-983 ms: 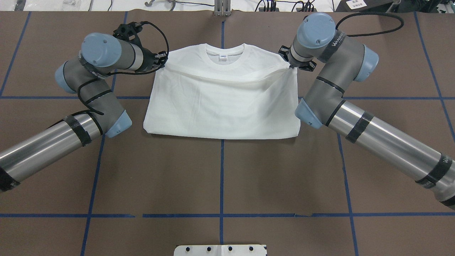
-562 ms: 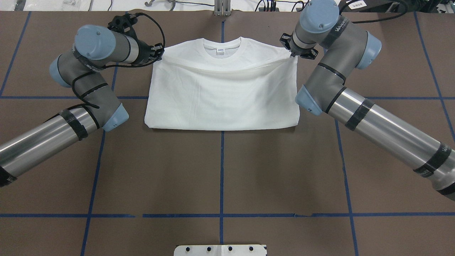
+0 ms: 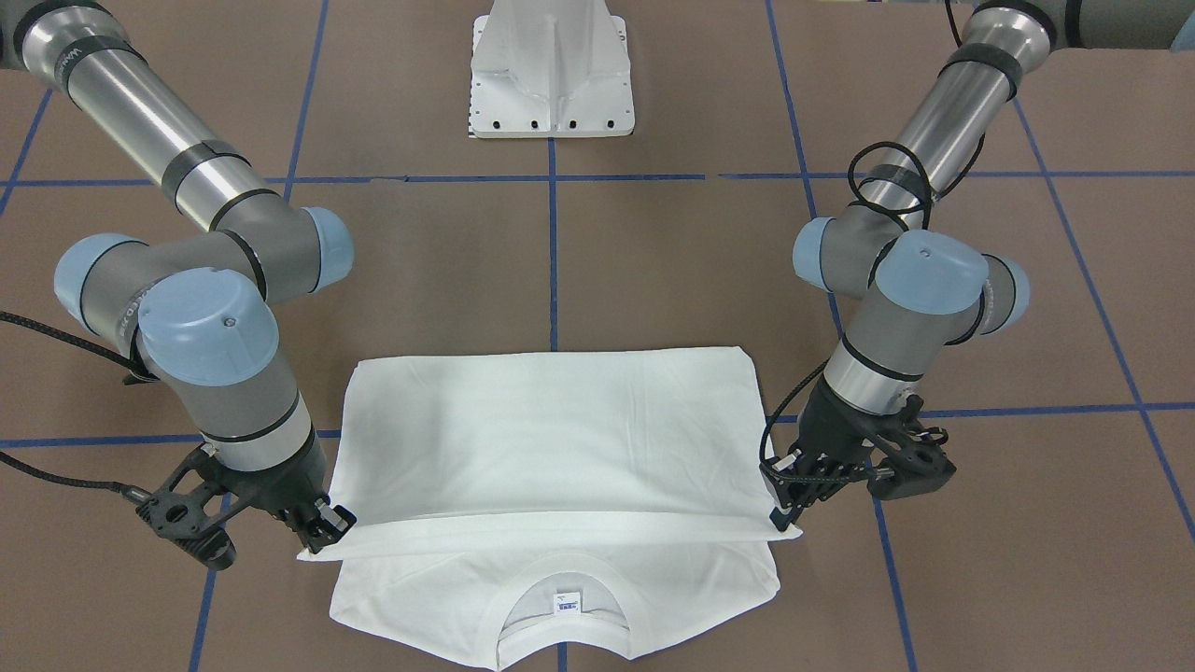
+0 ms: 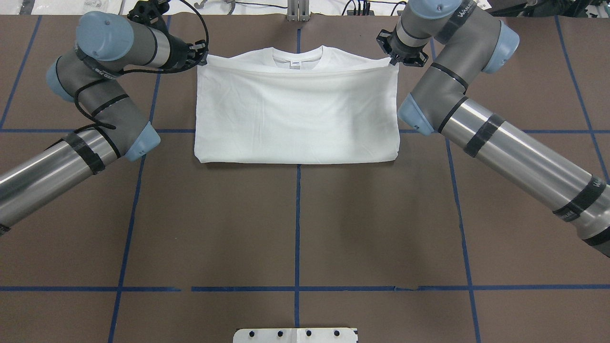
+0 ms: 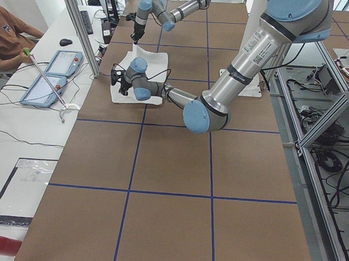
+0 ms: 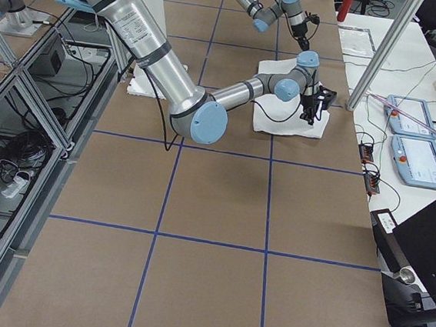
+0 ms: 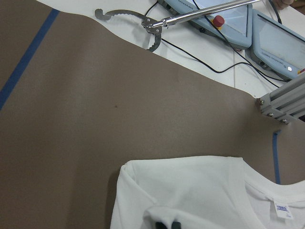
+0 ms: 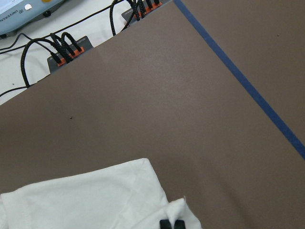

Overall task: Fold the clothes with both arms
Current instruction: 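Release the folded edge and move the right gripper to the shirt's side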

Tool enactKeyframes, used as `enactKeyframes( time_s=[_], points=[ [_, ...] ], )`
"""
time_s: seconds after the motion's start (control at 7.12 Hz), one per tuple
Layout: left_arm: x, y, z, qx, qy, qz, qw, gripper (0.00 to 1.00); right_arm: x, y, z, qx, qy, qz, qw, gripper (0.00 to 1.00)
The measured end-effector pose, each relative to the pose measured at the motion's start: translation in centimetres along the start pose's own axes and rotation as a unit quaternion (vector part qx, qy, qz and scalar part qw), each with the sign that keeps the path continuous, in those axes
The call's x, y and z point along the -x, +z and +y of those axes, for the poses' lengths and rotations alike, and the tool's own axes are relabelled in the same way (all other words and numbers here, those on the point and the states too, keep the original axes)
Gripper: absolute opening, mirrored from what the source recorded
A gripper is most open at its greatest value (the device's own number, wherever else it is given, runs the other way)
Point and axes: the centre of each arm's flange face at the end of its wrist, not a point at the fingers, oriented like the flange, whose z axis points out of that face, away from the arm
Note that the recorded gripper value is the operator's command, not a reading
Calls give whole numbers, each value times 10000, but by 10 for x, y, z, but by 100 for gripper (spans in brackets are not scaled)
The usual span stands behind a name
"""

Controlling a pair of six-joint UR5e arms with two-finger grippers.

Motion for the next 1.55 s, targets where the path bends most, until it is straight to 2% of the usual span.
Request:
enactKeyframes(
  time_s=[0.14, 0.28, 0.42, 0.56, 0.7, 0.98, 1.12, 1.4, 1.55],
  points=[
    [5, 4, 0, 10, 14, -54, 10000, 14, 6, 9, 6, -18, -16, 74, 10000, 24],
    [10, 8, 0, 23, 10, -115, 9999, 17, 8, 16, 10, -47, -31, 128, 9999, 28],
    [12, 11, 1, 29, 5, -144, 9999, 18, 7, 20, 12, -58, -36, 162, 9998, 40],
    [12, 12, 1, 30, 1, -158, 9999, 26, 6, 21, 13, -64, -36, 174, 9998, 54],
    [11, 13, 1, 28, -4, -165, 9999, 31, 6, 20, 12, -68, -31, 163, 9998, 62],
    [7, 12, 0, 25, -23, -129, 9999, 33, 1, -1, 15, 26, 25, -70, 10000, 70],
    [4, 10, -1, 20, -32, -98, 9999, 33, -18, -14, 28, 189, 169, -235, 9994, 70],
    [3, 8, -2, 18, -26, -78, 10000, 33, -71, -31, 83, 528, 505, -406, 9965, 75],
    [4, 8, -2, 18, -13, -82, 10000, 33, -90, -29, 109, 636, 608, -373, 9954, 75]
  ],
)
